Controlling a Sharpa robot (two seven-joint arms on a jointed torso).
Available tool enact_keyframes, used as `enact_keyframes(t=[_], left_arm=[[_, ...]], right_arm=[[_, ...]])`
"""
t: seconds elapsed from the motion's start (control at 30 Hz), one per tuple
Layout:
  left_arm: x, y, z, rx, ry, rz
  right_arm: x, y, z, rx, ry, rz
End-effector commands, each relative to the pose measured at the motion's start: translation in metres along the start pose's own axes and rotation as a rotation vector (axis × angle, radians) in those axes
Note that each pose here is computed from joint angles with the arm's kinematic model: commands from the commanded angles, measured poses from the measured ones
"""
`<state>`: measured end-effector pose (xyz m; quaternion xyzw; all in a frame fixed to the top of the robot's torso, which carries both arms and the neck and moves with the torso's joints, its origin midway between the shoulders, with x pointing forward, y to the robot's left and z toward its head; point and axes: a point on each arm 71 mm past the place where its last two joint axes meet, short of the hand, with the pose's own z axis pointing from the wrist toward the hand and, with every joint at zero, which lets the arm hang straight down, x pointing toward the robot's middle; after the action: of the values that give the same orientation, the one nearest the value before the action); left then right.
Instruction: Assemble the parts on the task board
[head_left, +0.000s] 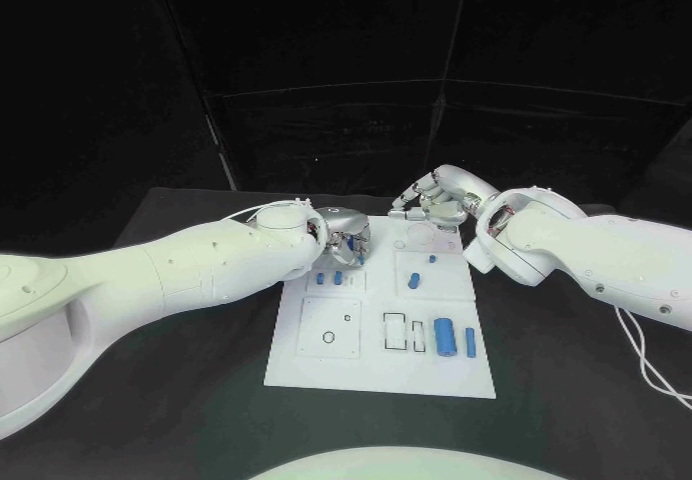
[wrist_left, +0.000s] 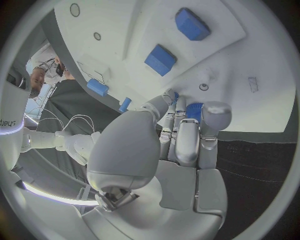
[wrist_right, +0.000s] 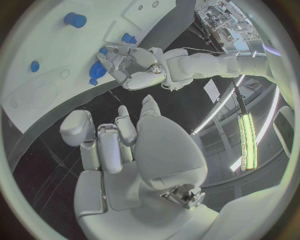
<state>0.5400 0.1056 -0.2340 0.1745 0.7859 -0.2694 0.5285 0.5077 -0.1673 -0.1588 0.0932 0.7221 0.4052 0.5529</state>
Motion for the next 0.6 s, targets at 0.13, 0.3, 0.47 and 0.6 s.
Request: enact_keyframes(t=[0.13, 0.3, 0.47, 0.6], left_arm=[[-0.004, 0.0005, -0.0072, 0.026, -0.066, -0.036], [-0.0147, -0.0004, -0.0142, 0.033, -0.1, -0.079], [-0.0239, 0.0019, -0.0241, 0.027, -0.117, -0.119], [-0.0271, 0.0085, -0.0334, 0.013, -0.12, -0.13]], right_arm=[[-0.001, 0.001, 0.0, -0.01, -0.007, -0.001], [-0.002, 0.0, 0.0, -0.008, -0.008, -0.002], [-0.003, 0.0, -0.001, -0.006, -0.009, -0.002], [-0.003, -0.001, -0.001, -0.005, -0.01, -0.003]])
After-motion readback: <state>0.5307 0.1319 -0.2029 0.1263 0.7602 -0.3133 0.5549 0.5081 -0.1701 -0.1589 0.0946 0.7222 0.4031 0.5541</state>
